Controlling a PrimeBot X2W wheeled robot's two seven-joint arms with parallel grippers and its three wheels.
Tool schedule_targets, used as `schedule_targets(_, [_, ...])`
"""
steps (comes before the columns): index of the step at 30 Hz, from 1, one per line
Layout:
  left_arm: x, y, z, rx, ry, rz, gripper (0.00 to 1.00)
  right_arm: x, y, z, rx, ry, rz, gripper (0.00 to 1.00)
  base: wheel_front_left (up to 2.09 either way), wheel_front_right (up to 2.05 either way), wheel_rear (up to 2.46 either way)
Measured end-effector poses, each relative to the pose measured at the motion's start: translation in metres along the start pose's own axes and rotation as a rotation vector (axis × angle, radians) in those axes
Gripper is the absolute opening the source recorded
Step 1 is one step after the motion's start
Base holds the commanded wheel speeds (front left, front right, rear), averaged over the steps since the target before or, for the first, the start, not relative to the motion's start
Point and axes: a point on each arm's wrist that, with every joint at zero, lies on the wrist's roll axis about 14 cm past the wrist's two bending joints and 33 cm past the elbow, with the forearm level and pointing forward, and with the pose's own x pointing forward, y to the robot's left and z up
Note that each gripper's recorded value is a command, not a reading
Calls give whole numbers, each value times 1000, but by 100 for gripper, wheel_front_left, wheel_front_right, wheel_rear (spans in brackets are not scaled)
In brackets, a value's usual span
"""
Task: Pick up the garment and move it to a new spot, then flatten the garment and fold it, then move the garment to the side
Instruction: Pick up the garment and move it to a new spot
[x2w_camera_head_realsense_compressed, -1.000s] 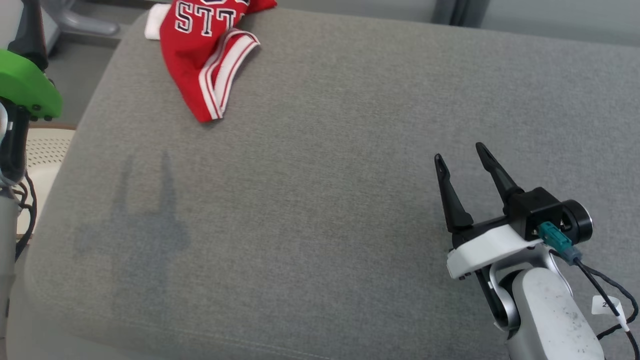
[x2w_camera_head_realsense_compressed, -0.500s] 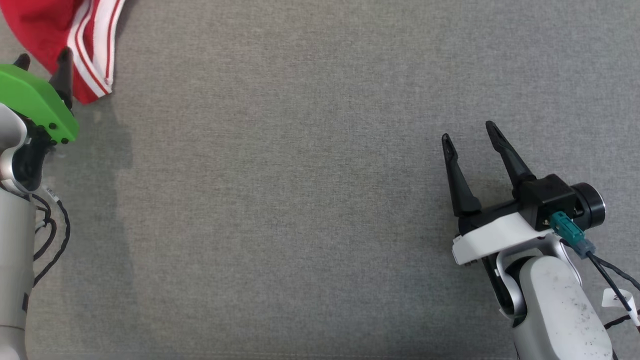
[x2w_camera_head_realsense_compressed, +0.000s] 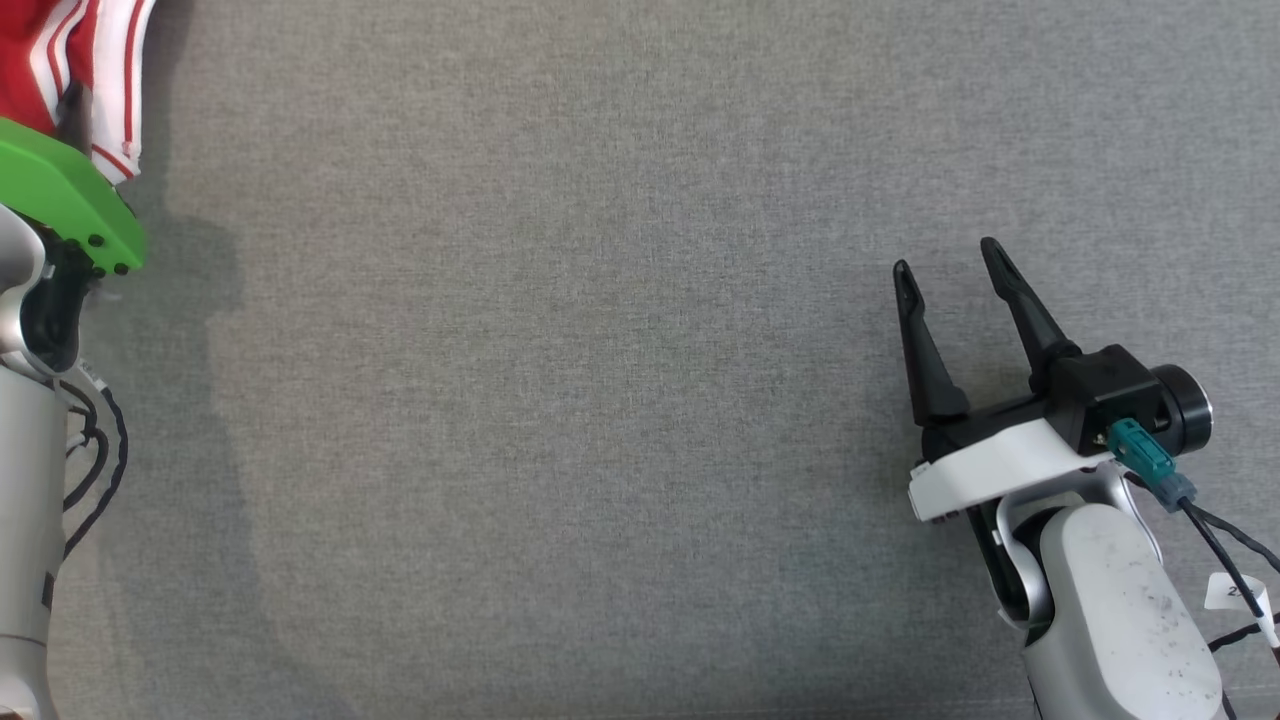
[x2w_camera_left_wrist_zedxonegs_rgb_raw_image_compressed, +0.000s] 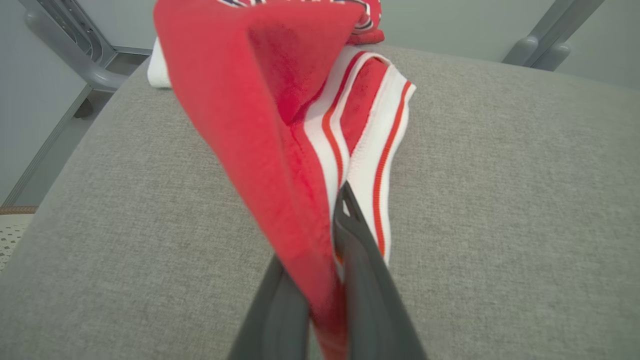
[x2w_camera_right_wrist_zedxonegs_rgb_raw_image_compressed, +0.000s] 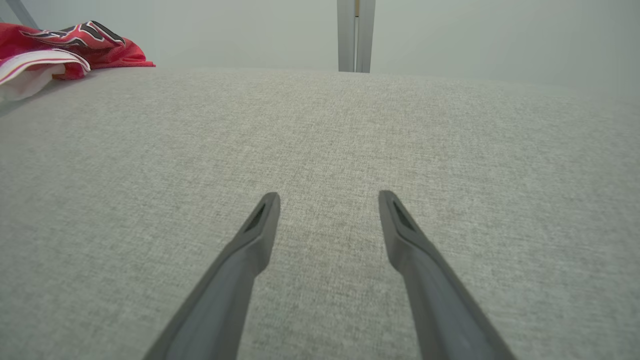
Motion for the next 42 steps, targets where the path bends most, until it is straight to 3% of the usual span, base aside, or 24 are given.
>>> schedule_targets(9, [-33,-35,67,88,-171,-100,0,-16,-5,25,27,-65,-29,100,0,0,0])
schedule_targets(20, [-107,-130,130,193,-321,-312,0,-72,-25,51,61,-130,-131,100,0,0,0])
schedule_targets(24, [-134,-176,142,229,-357,-409,0,-95,-36,61,71,-164,-176,100,0,0,0])
schedule_targets(32, [-211,-333,175,288,-502,-780,0,-141,-63,69,76,-205,-291,100,0,0,0])
schedule_targets(35, [-235,-371,175,273,-530,-895,0,-153,-72,70,82,-218,-327,100,0,0,0])
schedule_targets(39, [-230,-387,161,232,-490,-943,0,-163,-79,71,87,-226,-359,100,0,0,0])
schedule_targets(42, [-193,-372,124,176,-378,-888,0,-162,-82,68,90,-214,-366,100,0,0,0])
